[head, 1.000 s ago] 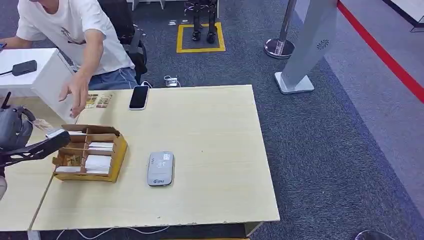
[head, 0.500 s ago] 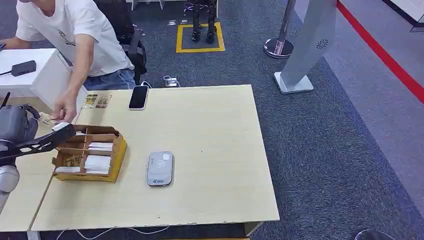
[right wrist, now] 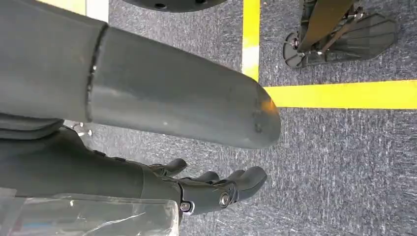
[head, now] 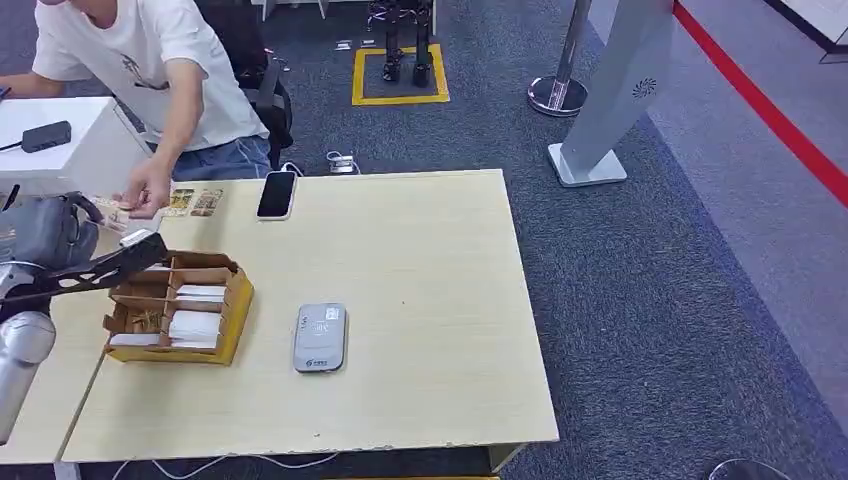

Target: Pass the card to the sensor for recognition and then transmit it.

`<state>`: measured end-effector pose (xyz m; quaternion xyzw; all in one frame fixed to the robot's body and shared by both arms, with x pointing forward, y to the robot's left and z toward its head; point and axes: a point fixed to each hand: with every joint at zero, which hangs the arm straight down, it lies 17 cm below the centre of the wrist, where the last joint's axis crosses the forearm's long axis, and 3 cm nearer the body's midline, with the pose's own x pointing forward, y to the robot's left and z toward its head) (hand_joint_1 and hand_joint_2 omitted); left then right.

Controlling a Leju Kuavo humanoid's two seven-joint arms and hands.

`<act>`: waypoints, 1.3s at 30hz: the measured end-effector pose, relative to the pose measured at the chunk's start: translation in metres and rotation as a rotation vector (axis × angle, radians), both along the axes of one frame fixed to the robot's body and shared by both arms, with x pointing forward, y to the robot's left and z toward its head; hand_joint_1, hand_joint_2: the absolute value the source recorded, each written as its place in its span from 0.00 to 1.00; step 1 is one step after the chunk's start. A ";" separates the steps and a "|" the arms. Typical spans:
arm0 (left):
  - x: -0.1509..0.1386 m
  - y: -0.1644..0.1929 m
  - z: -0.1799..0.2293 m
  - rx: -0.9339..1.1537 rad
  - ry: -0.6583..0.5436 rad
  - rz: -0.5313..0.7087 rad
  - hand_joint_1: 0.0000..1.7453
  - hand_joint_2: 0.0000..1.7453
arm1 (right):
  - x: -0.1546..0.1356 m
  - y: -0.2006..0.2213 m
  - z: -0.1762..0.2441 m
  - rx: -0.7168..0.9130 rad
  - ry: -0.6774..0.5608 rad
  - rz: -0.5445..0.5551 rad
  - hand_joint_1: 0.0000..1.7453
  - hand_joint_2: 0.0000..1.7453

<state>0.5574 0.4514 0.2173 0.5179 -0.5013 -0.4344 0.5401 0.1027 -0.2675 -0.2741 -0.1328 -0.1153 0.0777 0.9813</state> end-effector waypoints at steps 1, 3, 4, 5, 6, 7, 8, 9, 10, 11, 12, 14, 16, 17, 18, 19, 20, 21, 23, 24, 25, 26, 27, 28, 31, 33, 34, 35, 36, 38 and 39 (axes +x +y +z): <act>0.001 -0.002 0.001 -0.006 -0.003 -0.003 0.00 0.00 | 0.000 0.000 0.000 0.000 0.001 -0.002 0.00 0.00; 0.002 -0.004 0.001 -0.015 -0.008 -0.005 0.00 0.00 | 0.000 0.000 0.000 0.000 0.001 -0.003 0.00 0.00; 0.003 -0.005 0.002 -0.019 -0.009 -0.006 0.00 0.00 | 0.000 0.000 0.000 0.000 0.001 -0.003 0.00 0.00; 0.003 -0.007 0.002 -0.025 -0.010 -0.007 0.00 0.00 | 0.000 0.000 0.000 0.000 0.001 -0.003 0.00 0.00; 0.004 -0.008 0.002 -0.031 -0.011 -0.009 0.00 0.00 | 0.000 0.000 0.000 0.000 0.001 -0.003 0.00 0.00; 0.004 -0.010 0.003 -0.039 -0.013 -0.011 0.00 0.00 | -0.001 0.000 0.000 0.000 0.001 -0.003 0.00 0.00; 0.005 -0.011 0.003 -0.048 -0.014 -0.013 0.00 0.00 | -0.001 0.000 0.000 0.000 0.002 -0.003 0.00 0.00; 0.005 -0.012 0.004 -0.050 -0.015 -0.014 0.00 0.00 | -0.001 0.000 0.000 0.000 0.002 -0.003 0.00 0.00; 0.006 -0.013 0.004 -0.053 -0.016 -0.015 0.00 0.00 | -0.001 0.000 0.000 0.000 0.002 -0.003 0.00 0.00; 0.006 -0.014 0.005 -0.060 -0.018 -0.017 0.00 0.00 | -0.001 0.000 0.000 0.000 0.002 -0.003 0.00 0.00; 0.007 -0.015 0.005 -0.068 -0.019 -0.019 0.00 0.00 | -0.001 0.000 0.000 0.000 0.002 -0.003 0.00 0.00; 0.007 -0.016 0.006 -0.073 -0.021 -0.023 0.00 0.00 | -0.001 0.000 0.000 0.000 0.002 -0.003 0.00 0.00; 0.008 -0.017 0.007 -0.075 -0.022 -0.024 0.00 0.00 | -0.001 0.000 0.000 0.000 0.003 -0.004 0.00 0.00; 0.008 -0.018 0.007 -0.076 -0.023 -0.025 0.00 0.00 | -0.001 0.000 0.000 0.000 0.002 -0.004 0.00 0.00; 0.008 -0.019 0.007 -0.078 -0.024 -0.026 0.00 0.00 | -0.001 0.000 0.000 0.000 0.002 -0.004 0.00 0.00; 0.008 -0.019 0.007 -0.080 -0.024 -0.027 0.00 0.00 | -0.001 0.000 0.000 0.000 0.002 -0.004 0.00 0.00; 0.008 -0.019 0.008 -0.084 -0.026 -0.027 0.00 0.00 | -0.001 0.000 0.000 0.000 0.002 -0.006 0.00 0.00; 0.008 -0.020 0.008 -0.088 -0.027 -0.028 0.00 0.00 | -0.001 0.000 0.000 0.000 0.003 -0.007 0.00 0.00; 0.009 -0.020 0.009 -0.098 -0.033 -0.031 0.00 0.00 | -0.002 0.000 0.000 0.001 0.003 -0.013 0.00 0.00; 0.009 -0.021 0.010 -0.101 -0.036 -0.032 0.00 0.00 | -0.002 0.000 0.000 0.001 0.003 -0.014 0.00 0.00; 0.009 -0.021 0.010 -0.106 -0.038 -0.035 0.00 0.00 | -0.002 0.000 0.000 0.001 0.003 -0.015 0.00 0.00; 0.009 -0.021 0.011 -0.110 -0.041 -0.036 0.00 0.00 | -0.002 0.000 0.000 0.001 0.003 -0.016 0.00 0.00; 0.009 -0.021 0.011 -0.112 -0.043 -0.036 0.00 0.00 | -0.002 -0.001 0.000 0.001 0.004 -0.016 0.00 0.00; 0.009 -0.021 0.012 -0.113 -0.045 -0.036 0.00 0.00 | -0.003 -0.001 0.000 0.001 0.003 -0.017 0.00 0.00; 0.007 -0.023 0.011 -0.118 -0.050 -0.041 0.00 0.00 | -0.004 -0.001 -0.001 0.001 0.005 -0.022 0.00 0.00; 0.002 -0.027 0.008 -0.126 -0.053 -0.052 0.00 0.00 | -0.005 -0.001 -0.001 0.001 0.004 -0.026 0.00 0.00; -0.002 -0.031 0.006 -0.138 -0.057 -0.065 0.00 0.00 | -0.006 -0.001 -0.001 0.002 0.004 -0.032 0.00 0.00; -0.006 -0.035 0.002 -0.153 -0.057 -0.079 0.00 1.00 | -0.007 -0.001 -0.001 0.002 0.005 -0.035 0.00 0.00; -0.010 -0.040 0.000 -0.170 -0.062 -0.094 0.00 1.00 | -0.007 -0.001 -0.001 0.002 0.005 -0.039 0.00 0.00; -0.020 -0.052 -0.005 -0.229 -0.075 -0.134 0.00 1.00 | -0.009 -0.002 -0.001 0.001 0.007 -0.047 0.00 0.00; -0.026 -0.060 -0.008 -0.265 -0.082 -0.156 0.00 1.00 | -0.009 -0.002 -0.001 0.001 0.007 -0.053 0.00 0.00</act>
